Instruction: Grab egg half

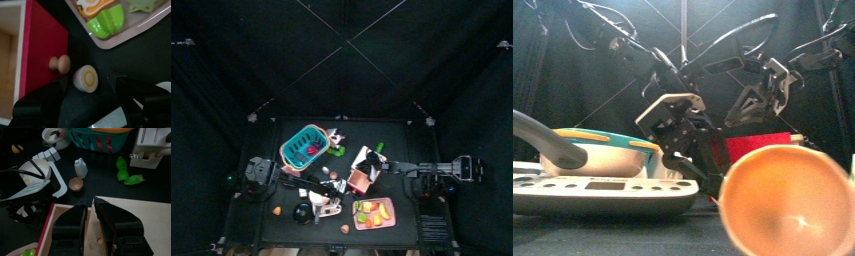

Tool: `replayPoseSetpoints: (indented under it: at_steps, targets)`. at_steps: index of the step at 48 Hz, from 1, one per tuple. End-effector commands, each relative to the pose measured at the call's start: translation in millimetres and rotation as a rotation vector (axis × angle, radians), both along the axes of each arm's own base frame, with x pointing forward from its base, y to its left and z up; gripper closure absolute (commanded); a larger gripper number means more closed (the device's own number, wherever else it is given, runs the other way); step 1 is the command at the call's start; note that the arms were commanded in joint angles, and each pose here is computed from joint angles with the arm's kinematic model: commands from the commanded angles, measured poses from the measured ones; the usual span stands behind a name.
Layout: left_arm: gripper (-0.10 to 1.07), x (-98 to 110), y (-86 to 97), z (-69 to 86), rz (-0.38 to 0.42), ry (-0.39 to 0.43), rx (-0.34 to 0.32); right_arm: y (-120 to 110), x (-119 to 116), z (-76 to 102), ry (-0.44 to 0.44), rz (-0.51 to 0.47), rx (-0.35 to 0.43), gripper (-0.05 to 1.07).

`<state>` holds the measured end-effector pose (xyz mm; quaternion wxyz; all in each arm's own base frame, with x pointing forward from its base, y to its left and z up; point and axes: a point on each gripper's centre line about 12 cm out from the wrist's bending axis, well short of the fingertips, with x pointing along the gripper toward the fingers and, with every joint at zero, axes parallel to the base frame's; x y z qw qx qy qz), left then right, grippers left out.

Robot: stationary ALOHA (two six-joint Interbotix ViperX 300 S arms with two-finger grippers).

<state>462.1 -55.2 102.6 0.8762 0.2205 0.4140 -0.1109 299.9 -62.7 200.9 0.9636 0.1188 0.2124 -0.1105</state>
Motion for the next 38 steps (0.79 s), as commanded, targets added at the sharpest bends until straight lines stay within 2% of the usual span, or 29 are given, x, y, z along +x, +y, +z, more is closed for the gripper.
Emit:
replayPoseSetpoints:
  at_steps: [1, 25, 38]
  targets:
    - [0.0, 6.3, -0.2, 9.6, 0.001, -0.029, -0.004, -1.3, 4.8, 12.8, -0.041, 0.003, -0.013, 0.41]
    - [0.04, 5.8, -0.8, 3.6, 0.019, -0.013, -0.025, -1.6, 7.9, 10.3, -0.032, 0.007, -0.014, 0.41]
    - [0.23, 5.8, -0.6, 4.4, 0.021, -0.011, -0.023, -2.2, 8.4, 9.9, -0.031, 0.007, -0.015, 0.41]
